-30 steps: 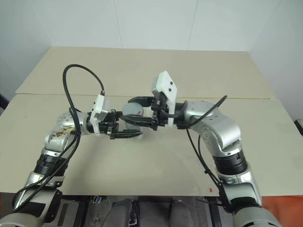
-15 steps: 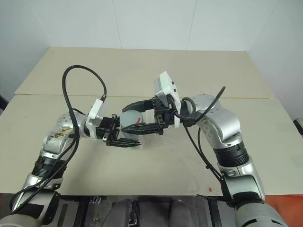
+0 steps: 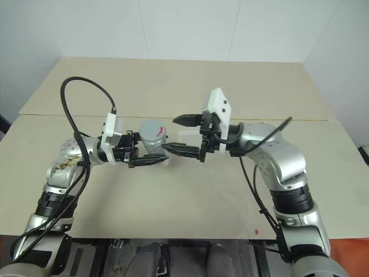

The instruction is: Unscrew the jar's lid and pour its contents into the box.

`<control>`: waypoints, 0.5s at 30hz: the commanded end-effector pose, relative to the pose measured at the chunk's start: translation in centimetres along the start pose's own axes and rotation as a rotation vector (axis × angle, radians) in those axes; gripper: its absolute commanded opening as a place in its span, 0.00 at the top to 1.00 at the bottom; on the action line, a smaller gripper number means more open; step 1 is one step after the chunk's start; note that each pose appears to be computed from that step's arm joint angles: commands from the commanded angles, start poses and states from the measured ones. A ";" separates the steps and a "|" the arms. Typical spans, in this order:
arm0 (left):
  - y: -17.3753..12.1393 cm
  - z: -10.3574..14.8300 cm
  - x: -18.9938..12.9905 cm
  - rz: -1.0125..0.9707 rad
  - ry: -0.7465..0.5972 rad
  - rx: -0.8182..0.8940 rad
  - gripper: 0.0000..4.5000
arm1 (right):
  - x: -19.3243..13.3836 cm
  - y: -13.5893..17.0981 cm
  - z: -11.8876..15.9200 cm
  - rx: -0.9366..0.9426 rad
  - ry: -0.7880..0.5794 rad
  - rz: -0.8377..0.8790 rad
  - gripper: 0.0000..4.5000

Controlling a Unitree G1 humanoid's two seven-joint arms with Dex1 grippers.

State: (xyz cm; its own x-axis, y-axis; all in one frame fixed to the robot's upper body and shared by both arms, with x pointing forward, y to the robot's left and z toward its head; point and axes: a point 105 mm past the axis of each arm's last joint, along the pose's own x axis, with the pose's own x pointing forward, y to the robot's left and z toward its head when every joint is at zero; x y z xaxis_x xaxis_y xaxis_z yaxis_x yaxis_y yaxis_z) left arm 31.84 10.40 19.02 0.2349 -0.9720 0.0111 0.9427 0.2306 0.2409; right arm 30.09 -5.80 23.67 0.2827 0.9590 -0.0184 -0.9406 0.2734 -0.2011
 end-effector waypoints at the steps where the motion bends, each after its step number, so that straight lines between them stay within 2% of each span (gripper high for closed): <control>1: 1.7 0.3 0.6 0.147 -0.009 0.032 0.38 | 0.1 -0.1 1.3 -0.037 -0.040 -0.115 0.01; 8: 3.3 0.0 2.3 0.284 -0.006 0.026 0.38 | 2.1 -1.3 3.1 -0.043 -0.104 -0.327 0.01; 15: 3.6 0.1 2.8 0.303 -0.010 0.026 0.38 | 4.0 -1.8 2.6 -0.051 -0.063 -0.388 0.01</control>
State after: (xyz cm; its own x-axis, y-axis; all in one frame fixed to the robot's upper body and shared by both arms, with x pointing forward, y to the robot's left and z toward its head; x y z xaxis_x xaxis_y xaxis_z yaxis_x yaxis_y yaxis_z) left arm 36.01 8.98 19.01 0.5179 -0.8523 0.0733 0.8238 0.5200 0.2258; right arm 32.52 -2.52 25.28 0.5954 0.7973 0.0993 -0.7740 0.6023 -0.1953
